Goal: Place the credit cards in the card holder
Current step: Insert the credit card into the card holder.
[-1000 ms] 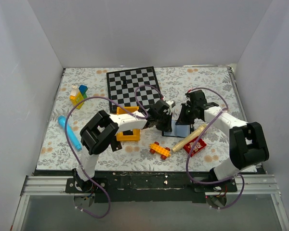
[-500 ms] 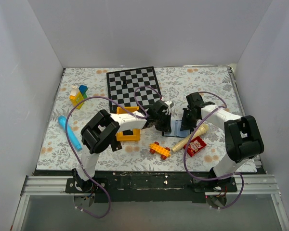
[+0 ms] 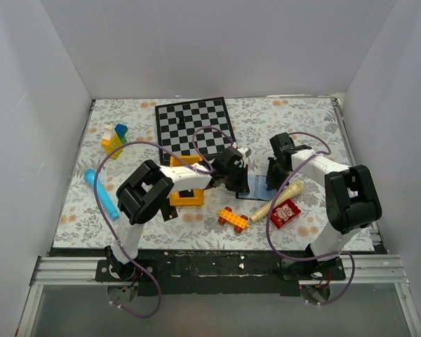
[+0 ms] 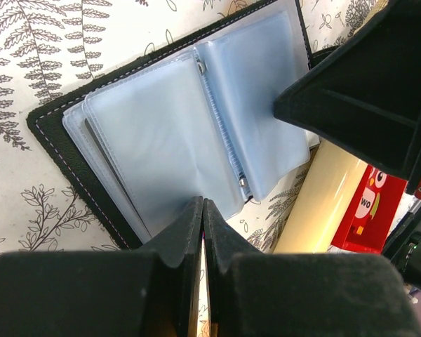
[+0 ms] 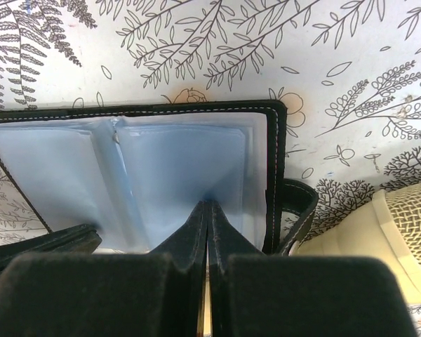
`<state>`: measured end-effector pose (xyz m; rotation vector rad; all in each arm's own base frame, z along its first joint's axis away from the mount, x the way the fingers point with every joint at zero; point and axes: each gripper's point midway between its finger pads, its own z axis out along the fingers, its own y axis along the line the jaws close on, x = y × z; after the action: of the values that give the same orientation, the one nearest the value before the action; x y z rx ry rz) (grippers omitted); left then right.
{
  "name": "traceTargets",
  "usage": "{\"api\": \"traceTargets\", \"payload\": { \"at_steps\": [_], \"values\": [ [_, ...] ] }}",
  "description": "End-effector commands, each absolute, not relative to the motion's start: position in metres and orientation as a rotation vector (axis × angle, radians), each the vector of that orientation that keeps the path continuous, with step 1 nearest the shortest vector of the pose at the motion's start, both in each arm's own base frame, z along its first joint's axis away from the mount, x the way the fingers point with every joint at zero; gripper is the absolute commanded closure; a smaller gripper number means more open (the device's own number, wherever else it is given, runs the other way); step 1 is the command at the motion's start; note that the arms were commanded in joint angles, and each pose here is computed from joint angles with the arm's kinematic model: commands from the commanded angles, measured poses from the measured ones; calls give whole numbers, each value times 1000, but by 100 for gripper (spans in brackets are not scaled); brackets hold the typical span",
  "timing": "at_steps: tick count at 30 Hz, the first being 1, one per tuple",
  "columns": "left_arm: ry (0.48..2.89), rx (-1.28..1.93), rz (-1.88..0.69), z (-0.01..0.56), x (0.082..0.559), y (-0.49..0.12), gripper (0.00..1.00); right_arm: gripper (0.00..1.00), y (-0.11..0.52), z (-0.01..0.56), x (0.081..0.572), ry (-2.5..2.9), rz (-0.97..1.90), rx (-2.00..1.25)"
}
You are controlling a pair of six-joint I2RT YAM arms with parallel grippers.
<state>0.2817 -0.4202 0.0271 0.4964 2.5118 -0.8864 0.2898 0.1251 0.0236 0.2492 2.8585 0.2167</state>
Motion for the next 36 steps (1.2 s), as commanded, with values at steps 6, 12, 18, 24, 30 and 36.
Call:
{"api": "traceTargets", "payload": {
  "at_steps": [6,12,18,24,30,36],
  "values": [
    [2646,412,-658,-11,274,-365,100,99,114,32,298,2836,127,252],
    [2653,368,-611,-12,271,-350,100,99,114,33,298,2838,125,243],
    [2663,293,-550,-14,273,-334,100,99,114,39,300,2811,135,242],
    [2662,204,-532,-12,275,-319,100,99,118,50,302,2765,187,229],
    [2537,189,-574,25,291,-325,100,99,142,72,305,2658,418,142],
    [2478,219,-611,53,307,-340,100,99,177,73,305,2664,675,76]
  ]
}}
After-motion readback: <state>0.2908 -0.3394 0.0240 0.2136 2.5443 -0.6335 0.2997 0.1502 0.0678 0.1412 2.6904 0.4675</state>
